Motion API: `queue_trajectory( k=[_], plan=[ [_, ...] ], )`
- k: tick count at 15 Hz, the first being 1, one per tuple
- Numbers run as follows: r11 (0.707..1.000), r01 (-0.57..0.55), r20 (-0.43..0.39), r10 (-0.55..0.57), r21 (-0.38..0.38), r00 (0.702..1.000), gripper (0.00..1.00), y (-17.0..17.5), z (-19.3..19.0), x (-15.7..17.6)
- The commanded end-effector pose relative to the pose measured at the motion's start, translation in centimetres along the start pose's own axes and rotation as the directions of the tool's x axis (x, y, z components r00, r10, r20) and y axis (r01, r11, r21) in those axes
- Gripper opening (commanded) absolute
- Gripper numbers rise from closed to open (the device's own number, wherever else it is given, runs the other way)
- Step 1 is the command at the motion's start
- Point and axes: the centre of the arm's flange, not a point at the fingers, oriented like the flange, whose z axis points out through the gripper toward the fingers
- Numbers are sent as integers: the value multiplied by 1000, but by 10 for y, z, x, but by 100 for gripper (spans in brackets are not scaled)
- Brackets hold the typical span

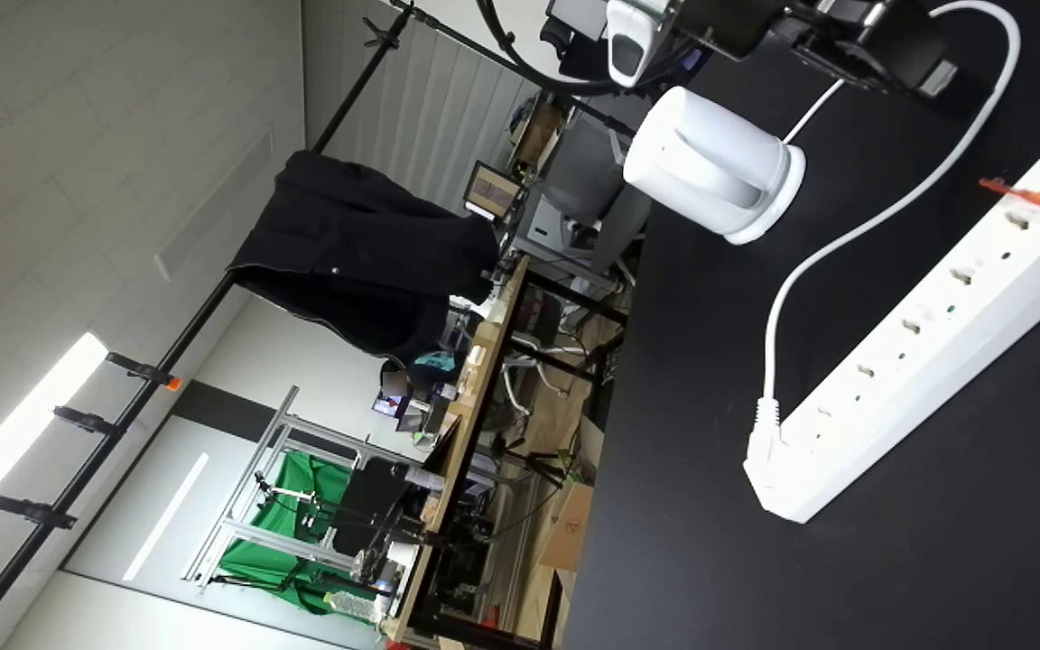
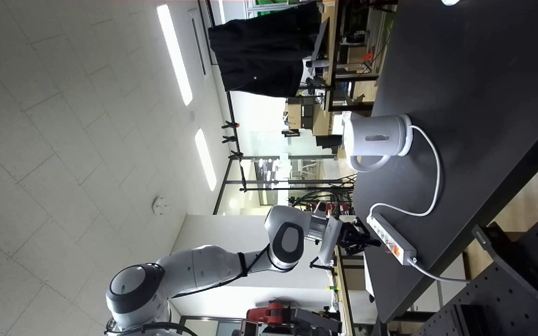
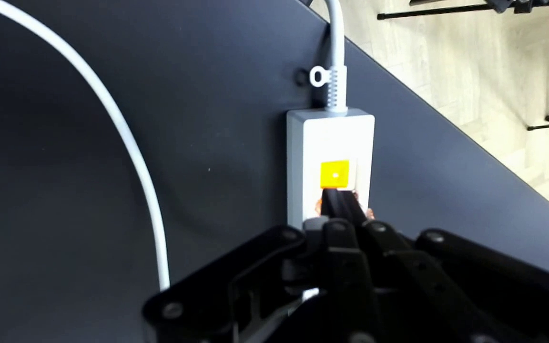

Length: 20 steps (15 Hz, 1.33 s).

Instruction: Push down on the button from the left of the adaptor

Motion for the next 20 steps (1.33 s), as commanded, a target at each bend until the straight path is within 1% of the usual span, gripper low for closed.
queue_trajectory(
  k=[1, 7, 9, 14, 17, 20],
  plan=[
    [1000, 27, 9, -27, -7, 1000, 0, -4, 17, 8],
    [996, 85, 43, -85, -14, 995, 0, -8, 40, 12],
    [992, 121, 36, -120, -24, 992, 0, -8, 47, 14],
    [987, 159, 20, -159, -5, 987, 0, -11, 59, 19],
    [989, 150, 5, -150, -3, 989, 0, -15, 64, 20],
    [991, 126, -10, -126, -36, 992, 0, -16, 66, 19]
  ],
)
